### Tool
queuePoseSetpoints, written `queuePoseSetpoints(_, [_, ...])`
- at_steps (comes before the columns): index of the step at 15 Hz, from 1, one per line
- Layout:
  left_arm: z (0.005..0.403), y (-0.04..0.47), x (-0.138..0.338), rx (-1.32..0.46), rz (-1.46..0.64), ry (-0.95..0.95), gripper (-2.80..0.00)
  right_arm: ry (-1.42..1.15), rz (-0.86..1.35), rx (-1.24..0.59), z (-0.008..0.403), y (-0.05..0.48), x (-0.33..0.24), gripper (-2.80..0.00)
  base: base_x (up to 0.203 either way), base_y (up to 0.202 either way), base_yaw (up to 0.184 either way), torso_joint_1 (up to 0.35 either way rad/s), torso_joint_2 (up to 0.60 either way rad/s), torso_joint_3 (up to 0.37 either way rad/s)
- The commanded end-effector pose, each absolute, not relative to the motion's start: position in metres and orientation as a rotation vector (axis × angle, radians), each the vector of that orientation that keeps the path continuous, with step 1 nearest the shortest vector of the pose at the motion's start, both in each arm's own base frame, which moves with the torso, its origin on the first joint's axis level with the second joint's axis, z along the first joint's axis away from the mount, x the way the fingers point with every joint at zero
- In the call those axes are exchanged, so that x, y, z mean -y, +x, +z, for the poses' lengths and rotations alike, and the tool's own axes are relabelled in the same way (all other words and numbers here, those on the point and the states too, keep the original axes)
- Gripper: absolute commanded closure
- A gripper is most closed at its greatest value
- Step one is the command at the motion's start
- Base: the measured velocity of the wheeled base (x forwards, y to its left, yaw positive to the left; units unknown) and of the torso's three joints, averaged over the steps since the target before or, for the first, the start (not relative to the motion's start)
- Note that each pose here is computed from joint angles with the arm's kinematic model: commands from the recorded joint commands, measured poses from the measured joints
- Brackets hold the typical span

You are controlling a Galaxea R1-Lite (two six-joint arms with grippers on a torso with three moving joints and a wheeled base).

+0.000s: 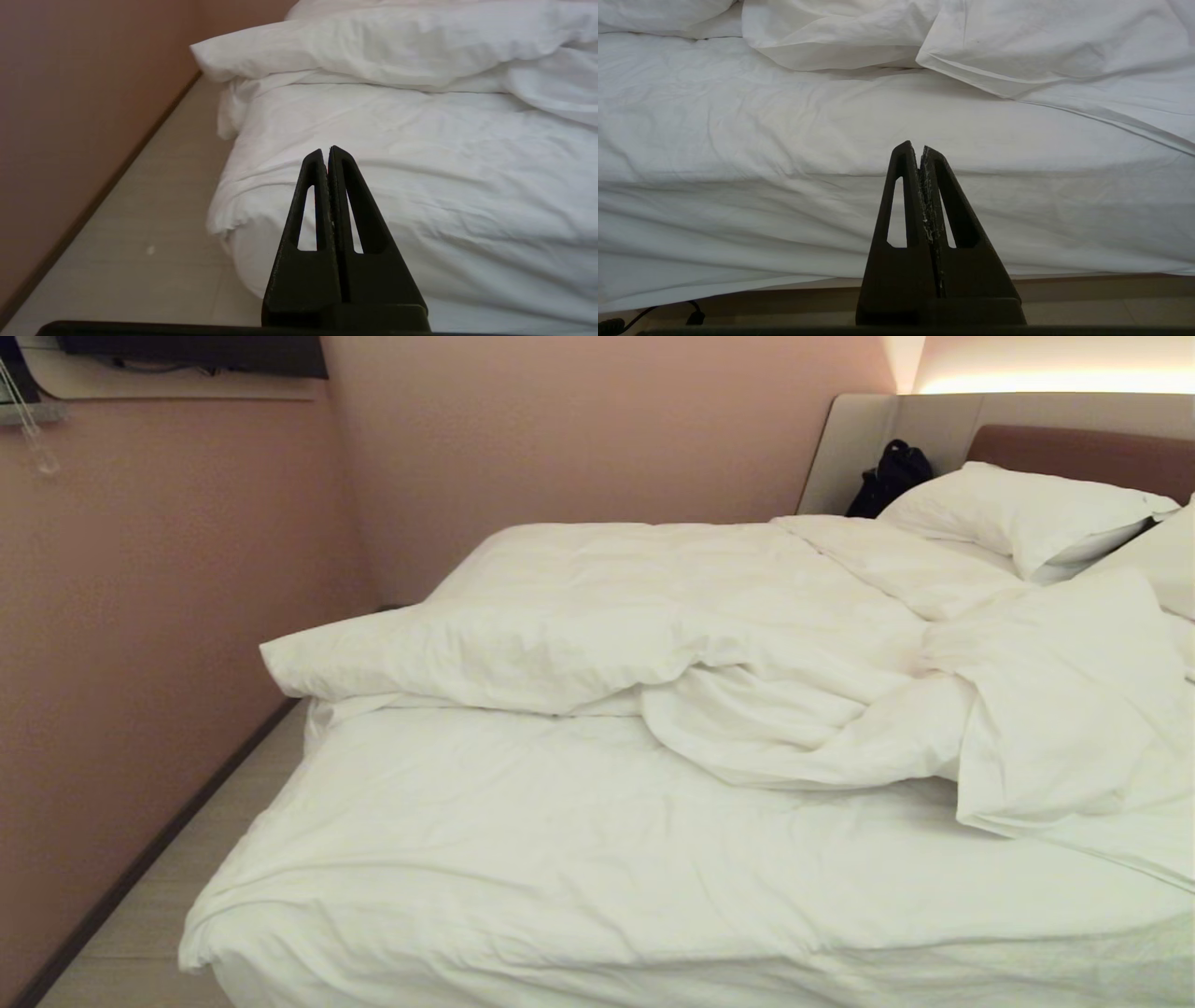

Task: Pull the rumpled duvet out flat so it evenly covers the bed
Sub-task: Hold the folded corner of the quilt

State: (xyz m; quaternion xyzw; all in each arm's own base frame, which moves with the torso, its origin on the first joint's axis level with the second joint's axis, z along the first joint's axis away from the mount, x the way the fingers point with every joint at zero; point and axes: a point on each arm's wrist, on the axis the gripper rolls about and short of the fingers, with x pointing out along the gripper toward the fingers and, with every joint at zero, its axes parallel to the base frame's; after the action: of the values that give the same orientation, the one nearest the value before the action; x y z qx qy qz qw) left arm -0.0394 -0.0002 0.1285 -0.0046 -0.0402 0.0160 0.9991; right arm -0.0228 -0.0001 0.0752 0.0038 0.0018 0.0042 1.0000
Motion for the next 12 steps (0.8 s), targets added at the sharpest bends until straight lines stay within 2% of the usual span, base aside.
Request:
queuePoseSetpoints(1, [0.117,-0.041,0.0,0.092,0.024,-0.014,0.0,0.008,0.009,-0.003,0.075,-0.023,0.0,0.0,0.0,0.0,0.0,0.0,0.0,0.0])
queuePoseSetpoints(12, [0.077,-0.024,0.0,-0.018,0.025,0.0,0.0,0.008,0.009,-0.003,0.075,-0.023,0.0,0.0,0.0,0.0,0.0,0.0,0.0,0.0])
